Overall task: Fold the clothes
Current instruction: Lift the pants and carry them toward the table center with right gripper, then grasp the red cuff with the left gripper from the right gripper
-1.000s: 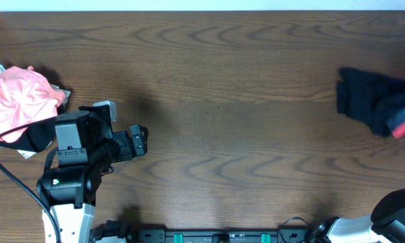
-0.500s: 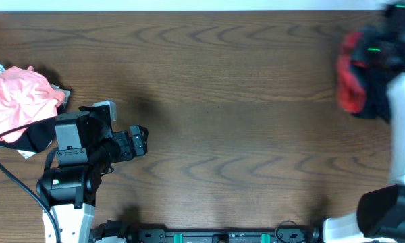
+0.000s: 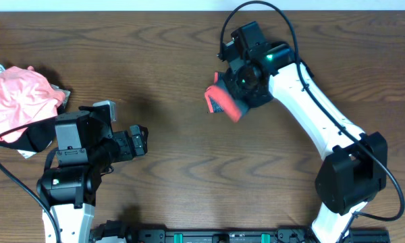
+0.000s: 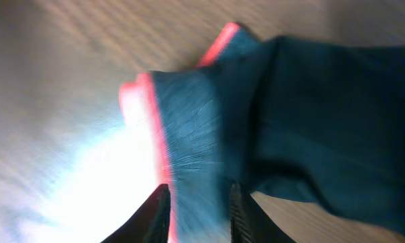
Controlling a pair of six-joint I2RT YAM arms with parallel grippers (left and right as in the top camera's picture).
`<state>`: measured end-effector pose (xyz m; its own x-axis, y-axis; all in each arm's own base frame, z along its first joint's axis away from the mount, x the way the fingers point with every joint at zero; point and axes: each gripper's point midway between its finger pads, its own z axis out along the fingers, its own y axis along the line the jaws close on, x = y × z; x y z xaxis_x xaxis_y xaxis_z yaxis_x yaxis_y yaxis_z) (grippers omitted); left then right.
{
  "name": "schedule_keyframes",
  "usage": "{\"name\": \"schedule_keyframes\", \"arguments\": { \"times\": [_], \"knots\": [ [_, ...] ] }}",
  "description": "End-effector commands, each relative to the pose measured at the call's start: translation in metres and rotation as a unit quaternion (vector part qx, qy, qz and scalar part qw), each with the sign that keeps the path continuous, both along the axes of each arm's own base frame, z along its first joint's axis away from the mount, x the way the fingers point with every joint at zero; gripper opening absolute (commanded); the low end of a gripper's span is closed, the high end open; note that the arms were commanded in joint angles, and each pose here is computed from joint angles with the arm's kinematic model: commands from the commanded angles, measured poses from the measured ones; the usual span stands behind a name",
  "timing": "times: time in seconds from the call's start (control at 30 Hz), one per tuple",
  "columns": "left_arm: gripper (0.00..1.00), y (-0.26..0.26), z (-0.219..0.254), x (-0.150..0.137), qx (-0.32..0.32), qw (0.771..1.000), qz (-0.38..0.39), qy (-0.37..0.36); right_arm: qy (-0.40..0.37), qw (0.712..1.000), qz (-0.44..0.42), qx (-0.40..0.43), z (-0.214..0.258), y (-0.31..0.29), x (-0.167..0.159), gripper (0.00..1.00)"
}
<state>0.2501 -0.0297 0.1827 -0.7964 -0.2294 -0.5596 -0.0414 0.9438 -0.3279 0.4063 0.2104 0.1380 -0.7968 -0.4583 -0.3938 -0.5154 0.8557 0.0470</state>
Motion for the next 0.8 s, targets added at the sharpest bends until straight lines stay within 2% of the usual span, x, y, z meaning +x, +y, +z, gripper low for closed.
{"name": "schedule_keyframes", "arguments": {
  "times": [0.0, 0.13, 0.3, 0.4, 0.53, 0.67, 0.77],
  "knots": [
    [0.98, -0.009, 0.009, 0.007, -0.021, 1.000, -0.014, -0.014, -0.045, 0.996, -0.064, -0.040, 0.022, -0.047, 0.022, 0.30],
    [0.98, -0.030, 0.011, 0.018, -0.076, 0.996, -0.045, -0.014, -0.045, 0.992, -0.107, -0.047, 0.030, -0.086, 0.028, 0.36],
    [0.98, -0.064, -0.004, 0.041, -0.114, 0.991, -0.070, 0.012, -0.045, 0.980, -0.187, -0.043, 0.043, -0.147, 0.033, 0.37],
    [0.98, -0.101, -0.016, 0.057, -0.130, 0.986, -0.107, 0.019, -0.031, 0.970, -0.239, -0.041, 0.044, -0.183, 0.028, 0.44],
    [0.98, -0.164, -0.037, 0.076, -0.159, 0.975, -0.154, 0.021, 0.005, 0.961, -0.272, -0.050, 0.037, -0.214, 0.014, 0.46],
    [0.98, -0.192, -0.087, 0.092, -0.158, 0.980, -0.107, 0.064, 0.025, 0.954, -0.292, -0.055, 0.033, -0.233, 0.004, 0.46],
    [0.98, -0.210, -0.115, 0.096, -0.169, 0.976, -0.114, 0.082, 0.027, 0.953, -0.297, -0.055, 0.033, -0.236, 0.003, 0.45]
  ]
}}
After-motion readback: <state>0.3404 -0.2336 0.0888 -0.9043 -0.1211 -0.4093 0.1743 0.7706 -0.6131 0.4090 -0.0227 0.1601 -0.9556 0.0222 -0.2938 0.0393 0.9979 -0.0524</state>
